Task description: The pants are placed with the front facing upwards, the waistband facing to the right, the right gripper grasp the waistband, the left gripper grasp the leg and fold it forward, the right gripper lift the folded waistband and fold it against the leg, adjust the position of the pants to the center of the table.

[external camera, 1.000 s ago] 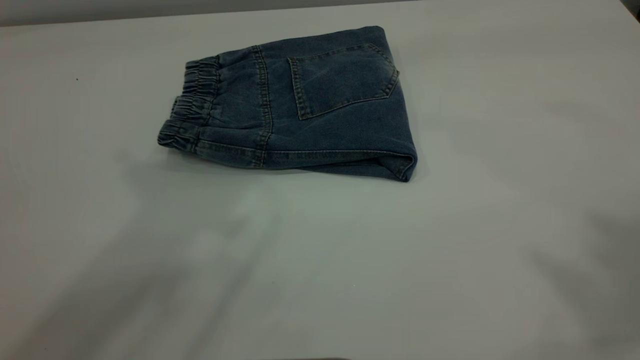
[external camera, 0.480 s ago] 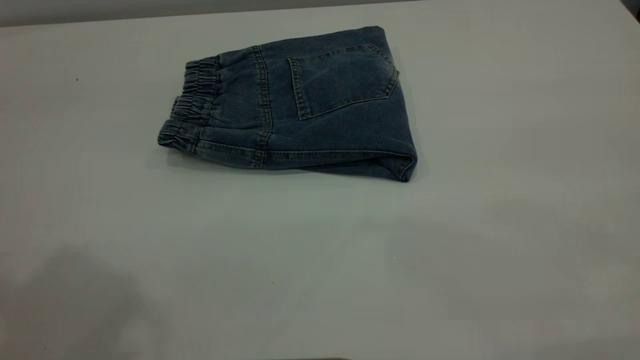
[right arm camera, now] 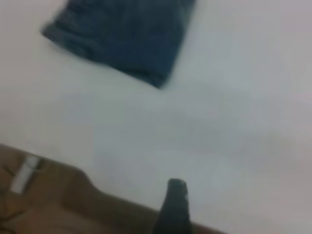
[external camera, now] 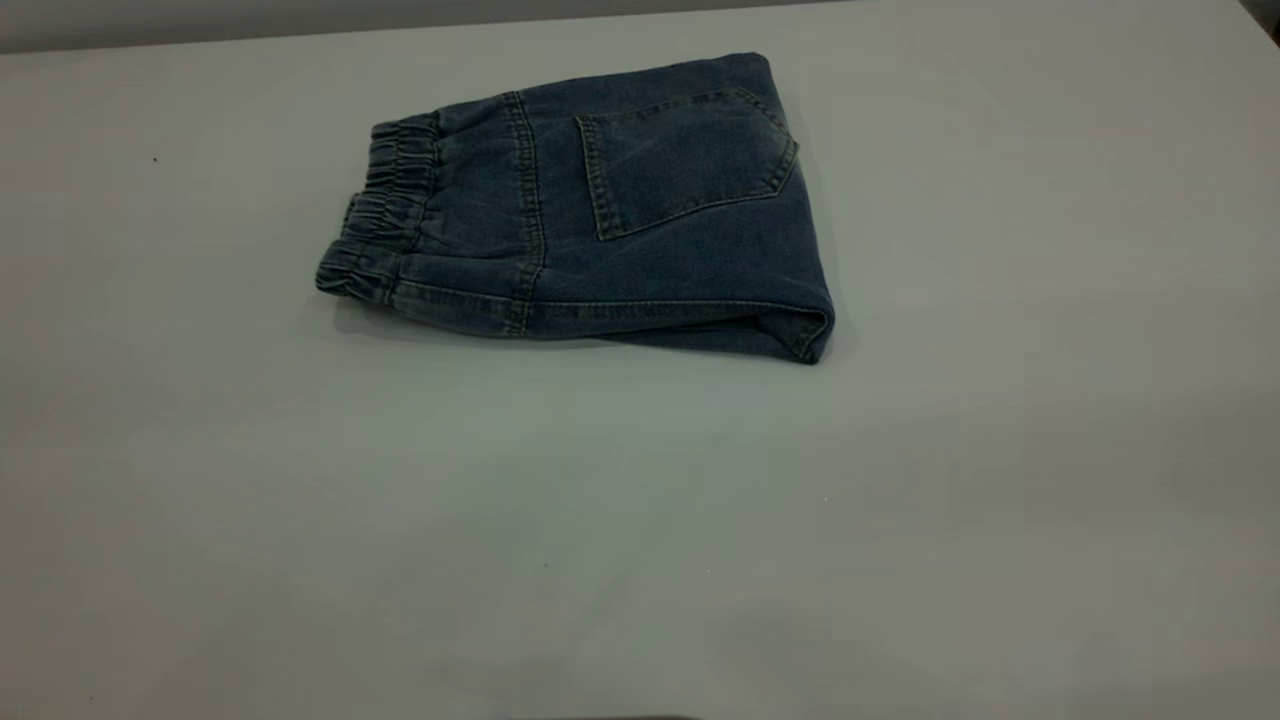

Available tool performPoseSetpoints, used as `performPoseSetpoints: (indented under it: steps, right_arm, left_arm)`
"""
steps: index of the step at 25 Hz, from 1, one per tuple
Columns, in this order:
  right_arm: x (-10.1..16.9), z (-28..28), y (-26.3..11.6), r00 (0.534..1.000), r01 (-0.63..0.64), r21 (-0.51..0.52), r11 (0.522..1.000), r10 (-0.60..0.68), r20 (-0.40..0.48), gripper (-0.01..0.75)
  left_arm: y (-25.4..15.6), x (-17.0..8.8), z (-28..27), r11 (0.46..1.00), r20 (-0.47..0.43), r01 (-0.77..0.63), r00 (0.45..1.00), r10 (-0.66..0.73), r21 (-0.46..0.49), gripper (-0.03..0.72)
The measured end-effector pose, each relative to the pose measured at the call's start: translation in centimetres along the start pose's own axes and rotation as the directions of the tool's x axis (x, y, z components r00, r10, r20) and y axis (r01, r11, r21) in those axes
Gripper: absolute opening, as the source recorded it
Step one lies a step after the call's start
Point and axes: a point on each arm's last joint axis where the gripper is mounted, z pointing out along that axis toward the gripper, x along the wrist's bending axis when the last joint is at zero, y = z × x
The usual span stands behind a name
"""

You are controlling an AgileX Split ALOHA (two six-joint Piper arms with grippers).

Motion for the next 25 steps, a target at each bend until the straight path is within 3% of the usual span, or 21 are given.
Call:
performPoseSetpoints:
  steps: [8,15,25]
  right_arm:
    - [-1.9,3.4,-3.0,0.994,0.001,0.098,0.995,-0.012,0.113,0.592]
    - [-2.2,4.1,-3.0,0.991,-0.021,0.049,0.999,0.014,0.133,0.592]
    - [-2.3,4.3,-3.0,0.989,-0.070,0.041,0.997,0.064,0.136,0.592]
  left_arm:
    - [-5.2,-0.5,2.8,0.996,-0.010,-0.021,1.000,0.022,0.090,0.501]
    - [-6.7,-0.8,4.3,0.986,-0.021,0.069,0.998,-0.066,0.150,0.501]
    - [-6.9,-1.2,5.0,0.988,0.008,0.091,0.996,-0.093,0.128,0.501]
